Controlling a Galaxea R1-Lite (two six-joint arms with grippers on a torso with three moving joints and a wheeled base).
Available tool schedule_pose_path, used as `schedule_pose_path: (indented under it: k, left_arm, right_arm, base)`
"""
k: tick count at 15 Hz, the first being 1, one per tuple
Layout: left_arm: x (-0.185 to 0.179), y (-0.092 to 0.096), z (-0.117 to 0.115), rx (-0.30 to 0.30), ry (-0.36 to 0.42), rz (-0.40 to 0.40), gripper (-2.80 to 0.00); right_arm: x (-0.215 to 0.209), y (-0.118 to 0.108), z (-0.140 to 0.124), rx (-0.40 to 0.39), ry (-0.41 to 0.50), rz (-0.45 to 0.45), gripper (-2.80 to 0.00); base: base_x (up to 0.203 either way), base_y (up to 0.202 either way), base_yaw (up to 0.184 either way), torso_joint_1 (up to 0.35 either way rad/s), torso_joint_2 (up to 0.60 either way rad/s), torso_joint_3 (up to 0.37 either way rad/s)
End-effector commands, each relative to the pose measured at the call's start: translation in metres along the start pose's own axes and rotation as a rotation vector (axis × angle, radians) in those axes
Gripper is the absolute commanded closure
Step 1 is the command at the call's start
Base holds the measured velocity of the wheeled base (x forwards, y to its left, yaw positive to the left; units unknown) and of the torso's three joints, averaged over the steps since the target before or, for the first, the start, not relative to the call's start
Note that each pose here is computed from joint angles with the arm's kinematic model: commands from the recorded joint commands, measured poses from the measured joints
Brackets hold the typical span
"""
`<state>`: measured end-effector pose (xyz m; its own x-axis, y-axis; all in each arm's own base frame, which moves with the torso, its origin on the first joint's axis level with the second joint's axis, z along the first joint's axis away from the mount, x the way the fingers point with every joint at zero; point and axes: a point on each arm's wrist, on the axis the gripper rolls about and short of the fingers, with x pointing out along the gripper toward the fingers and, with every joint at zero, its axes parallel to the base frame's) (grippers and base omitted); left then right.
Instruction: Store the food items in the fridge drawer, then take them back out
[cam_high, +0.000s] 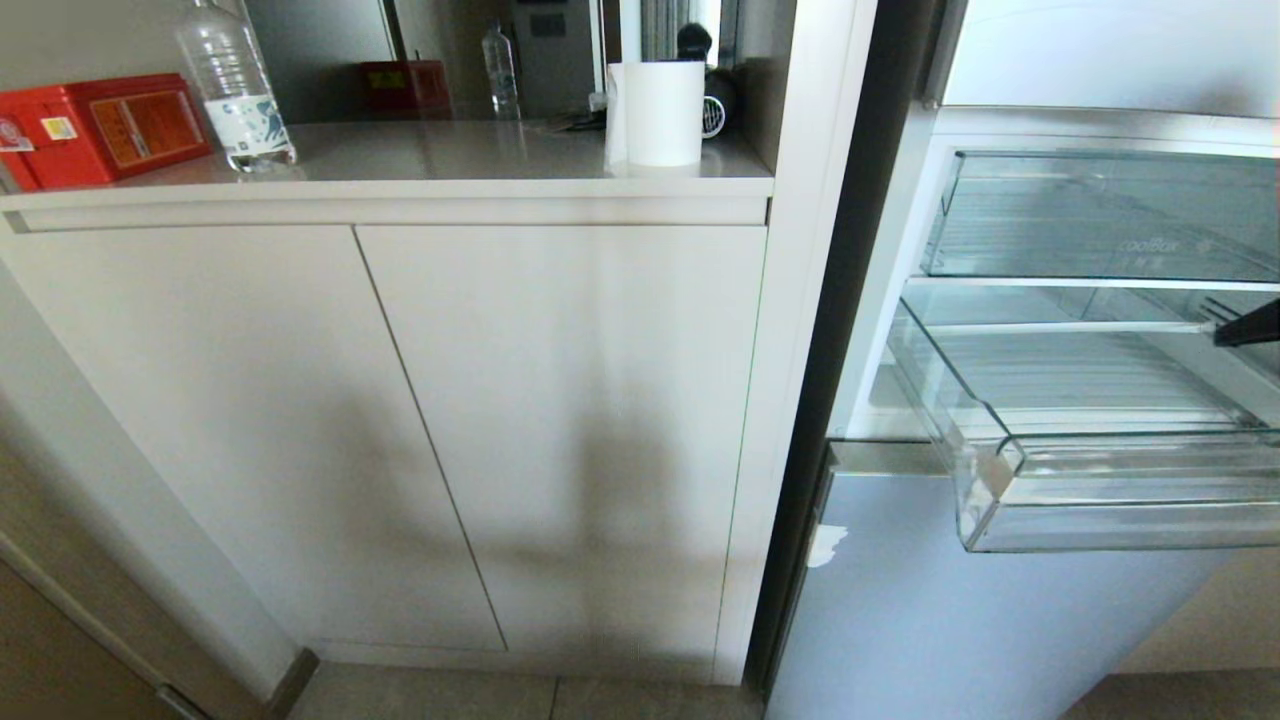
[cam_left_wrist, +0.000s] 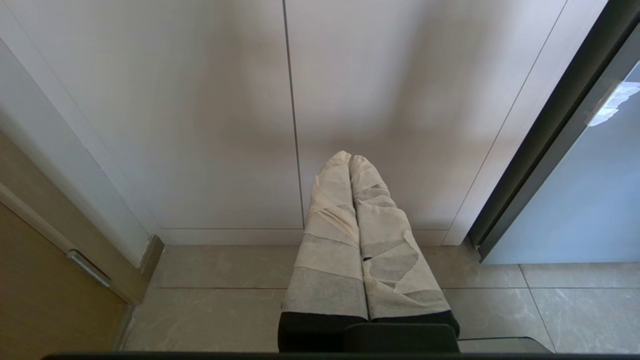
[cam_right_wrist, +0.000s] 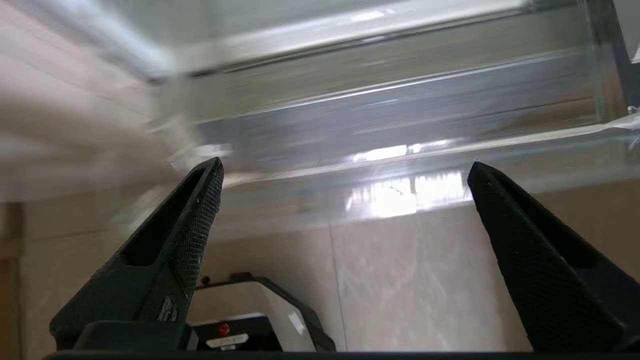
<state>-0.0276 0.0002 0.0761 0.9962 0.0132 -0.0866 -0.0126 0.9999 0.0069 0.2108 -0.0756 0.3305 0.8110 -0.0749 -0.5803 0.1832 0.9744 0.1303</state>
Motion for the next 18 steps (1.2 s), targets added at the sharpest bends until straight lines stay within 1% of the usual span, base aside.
schedule_pose_path:
  k: [1, 4, 7, 9, 11, 12, 14, 15, 17, 18]
  left_arm:
    - [0.0, 0.0, 0.0, 0.0, 0.002, 0.001, 0.0]
    - [0.0, 0.0, 0.0, 0.0, 0.002, 0.001, 0.0]
    - [0.0, 0.0, 0.0, 0.0, 0.002, 0.001, 0.0]
    - [0.0, 0.0, 0.0, 0.0, 0.002, 0.001, 0.0]
    - [0.0, 0.0, 0.0, 0.0, 0.002, 0.001, 0.0]
    - [0.0, 0.0, 0.0, 0.0, 0.002, 0.001, 0.0]
    - [0.0, 0.0, 0.0, 0.0, 0.002, 0.001, 0.0]
    - [0.0, 0.0, 0.0, 0.0, 0.002, 0.001, 0.0]
    - [0.0, 0.0, 0.0, 0.0, 0.002, 0.001, 0.0]
    - [0.0, 0.0, 0.0, 0.0, 0.002, 0.001, 0.0]
  right_arm:
    - [-0.07, 0.014, -0.031, -0.026, -0.125, 0.02, -2.8]
    - [-0.116, 0.026, -0.08, -0.047, -0.2, 0.044, -2.8]
    - [-0.138, 0.033, -0.139, -0.067, -0.257, 0.063, -2.8]
    - [-0.145, 0.035, -0.177, -0.092, -0.337, 0.064, -2.8]
    - [-0.154, 0.038, -0.21, -0.123, -0.438, 0.062, -2.8]
    - [-0.155, 0.038, -0.225, -0.134, -0.47, 0.06, -2.8]
    - [-0.152, 0.035, -0.251, -0.147, -0.495, 0.069, -2.8]
    - [-0.149, 0.031, -0.26, -0.159, -0.491, 0.091, -2.8]
    - [-0.136, 0.022, -0.271, -0.148, -0.45, 0.079, -2.8]
    - [-0.132, 0.021, -0.27, -0.163, -0.474, 0.092, -2.8]
  base:
    - [0.0, 0.0, 0.0, 0.0, 0.0, 0.0]
    - [0.0, 0.0, 0.0, 0.0, 0.0, 0.0]
    - [0.0, 0.0, 0.0, 0.0, 0.0, 0.0]
    - [0.0, 0.0, 0.0, 0.0, 0.0, 0.0]
    - [0.0, 0.0, 0.0, 0.0, 0.0, 0.0]
    - [0.0, 0.0, 0.0, 0.0, 0.0, 0.0]
    - [0.0, 0.0, 0.0, 0.0, 0.0, 0.0]
    - [0.0, 0.0, 0.0, 0.0, 0.0, 0.0]
    - [0.0, 0.0, 0.0, 0.0, 0.0, 0.0]
    - [0.0, 0.0, 0.0, 0.0, 0.0, 0.0]
